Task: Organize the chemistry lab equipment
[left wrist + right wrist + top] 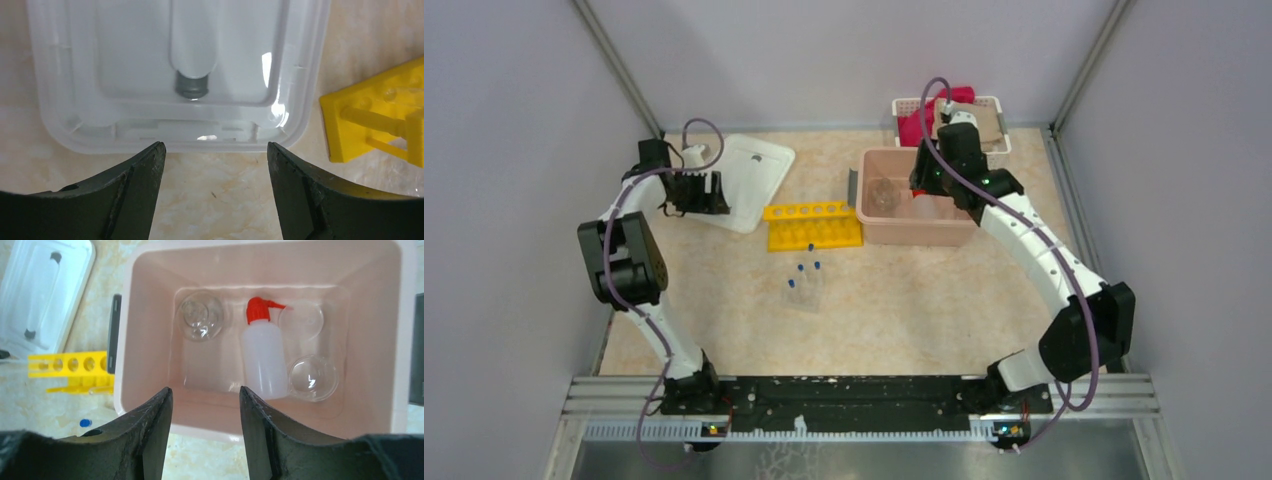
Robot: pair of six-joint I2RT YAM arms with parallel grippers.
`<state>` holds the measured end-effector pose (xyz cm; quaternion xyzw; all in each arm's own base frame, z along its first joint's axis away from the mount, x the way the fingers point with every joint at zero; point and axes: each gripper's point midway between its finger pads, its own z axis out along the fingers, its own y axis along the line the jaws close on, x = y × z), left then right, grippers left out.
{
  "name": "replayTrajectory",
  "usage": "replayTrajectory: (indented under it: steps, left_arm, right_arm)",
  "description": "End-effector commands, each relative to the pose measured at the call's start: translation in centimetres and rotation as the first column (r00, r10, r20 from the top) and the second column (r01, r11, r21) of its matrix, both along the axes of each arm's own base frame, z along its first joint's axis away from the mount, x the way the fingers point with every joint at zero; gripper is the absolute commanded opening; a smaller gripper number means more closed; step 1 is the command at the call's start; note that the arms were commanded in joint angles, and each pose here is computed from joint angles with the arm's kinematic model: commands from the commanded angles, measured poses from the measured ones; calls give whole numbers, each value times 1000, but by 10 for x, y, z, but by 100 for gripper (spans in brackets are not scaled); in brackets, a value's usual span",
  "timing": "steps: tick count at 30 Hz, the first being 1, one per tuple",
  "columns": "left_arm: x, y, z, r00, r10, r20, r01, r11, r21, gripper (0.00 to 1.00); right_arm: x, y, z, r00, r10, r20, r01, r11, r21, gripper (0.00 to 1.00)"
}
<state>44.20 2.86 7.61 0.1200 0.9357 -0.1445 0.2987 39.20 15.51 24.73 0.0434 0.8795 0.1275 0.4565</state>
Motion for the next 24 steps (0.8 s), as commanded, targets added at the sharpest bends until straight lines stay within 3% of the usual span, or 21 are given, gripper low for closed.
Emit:
replayTrajectory:
  steps: [1,10,17,24]
  left_arm:
    - [20,28,17,982,166,85,-168,986,16,80]
    - [60,71,40,953,239,186,-267,954,138,78]
    - [72,100,9,953,260,156,-294,920,260,75]
    - [75,113,-12,962,242,130,-268,930,253,66]
  right_arm:
    - [-13,10,-2,999,42,13,-42,999,-13,50]
    - [-27,11,-10,998,55,0,-55,998,3,46]
    - [-33,8,4,998,60,26,-60,998,14,43]
    - [-40,6,20,997,64,47,-66,998,24,41]
